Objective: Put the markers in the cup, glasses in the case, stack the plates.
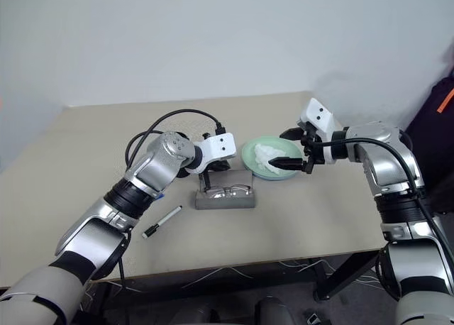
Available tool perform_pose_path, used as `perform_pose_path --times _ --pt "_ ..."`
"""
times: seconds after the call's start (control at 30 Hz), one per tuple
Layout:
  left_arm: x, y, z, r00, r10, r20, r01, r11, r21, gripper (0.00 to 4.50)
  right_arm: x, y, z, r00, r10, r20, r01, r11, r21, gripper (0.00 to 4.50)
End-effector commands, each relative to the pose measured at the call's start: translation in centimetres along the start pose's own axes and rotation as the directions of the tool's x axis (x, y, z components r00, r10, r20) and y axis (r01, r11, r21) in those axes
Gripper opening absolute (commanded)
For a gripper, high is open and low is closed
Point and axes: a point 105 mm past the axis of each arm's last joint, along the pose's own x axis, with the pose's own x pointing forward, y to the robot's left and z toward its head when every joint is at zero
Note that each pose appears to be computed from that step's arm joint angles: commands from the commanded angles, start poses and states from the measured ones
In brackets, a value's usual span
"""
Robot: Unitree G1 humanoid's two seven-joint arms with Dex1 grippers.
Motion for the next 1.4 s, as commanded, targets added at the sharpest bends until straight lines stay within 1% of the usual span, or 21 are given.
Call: perform_pose_path --times 0.03,0.2,0.43,0.47,0.6,0.67,0.83,1.0,1.1,1.2,1.3,1.33,1.4 --pt "0.1 2.0 0.4 0.995 0.103 0.009 -0.103 0.995 0.0 0.01 -0.6 -0.4 1.6 0.999 -0.022 0.035 0.024 0.999 -0.046 4.5" --pt "1.9 2.1 -0.6 0.99 0.14 -0.01 -0.141 0.989 -0.05 0.01 -0.7 -0.3 1.7 0.999 -0.022 0.036 0.024 0.999 -0.047 4.5" --pt "3.5 1.2 -2.0 0.99 0.132 -0.044 -0.134 0.99 -0.033 0.01 -0.6 -0.2 1.8 0.999 -0.017 0.039 0.019 0.999 -0.049 4.5" --pt "3.5 1.2 -2.0 0.99 0.131 -0.045 -0.132 0.991 -0.031 0.01 -0.6 -0.2 1.8 0.999 -0.017 0.039 0.019 0.999 -0.049 4.5" --pt "3.0 -0.3 -2.1 0.999 0.035 -0.041 -0.034 0.999 0.019 0.01 -0.5 -0.1 1.8 0.999 -0.016 0.04 0.019 0.999 -0.05 4.5" --pt "2.8 -0.5 -2.1 0.999 0.022 -0.042 -0.02 0.999 0.03 0.01 -0.5 -0.1 1.8 0.999 -0.016 0.04 0.018 0.999 -0.05 4.5" --pt "1.3 -1.2 -1.1 1.0 -0.016 -0.019 0.017 0.997 0.08 0.01 -0.4 -0.1 1.9 0.999 -0.012 0.044 0.015 0.999 -0.052 4.5" --pt "0.3 -0.6 -0.2 1.0 0.012 0.002 -0.013 0.995 0.098 0.01 -0.2 -0.1 1.9 0.999 -0.008 0.045 0.011 0.999 -0.053 4.5" --pt "-0.6 1.0 1.3 0.997 0.055 0.049 -0.058 0.996 0.075 0.01 -0.1 0.0 1.9 0.999 -0.006 0.044 0.008 0.999 -0.053 4.5" --pt "-0.7 1.6 1.5 0.996 0.077 0.052 -0.08 0.995 0.062 0.01 -0.1 0.0 1.9 0.999 -0.005 0.044 0.007 0.999 -0.053 4.5" --pt "-0.5 2.2 1.3 0.994 0.106 0.041 -0.108 0.993 0.057 0.01 -0.1 0.0 1.9 0.999 -0.005 0.044 0.007 0.999 -0.052 4.5" --pt "0.1 3.3 0.5 0.985 0.171 0.022 -0.172 0.985 0.012 0.01 -0.1 0.0 1.9 0.999 -0.005 0.044 0.008 0.999 -0.052 4.5" --pt "1.0 4.5 -1.0 0.968 0.25 -0.018 -0.251 0.966 -0.07 0.01 -0.1 0.0 1.9 0.999 -0.006 0.045 0.008 0.999 -0.051 4.5"
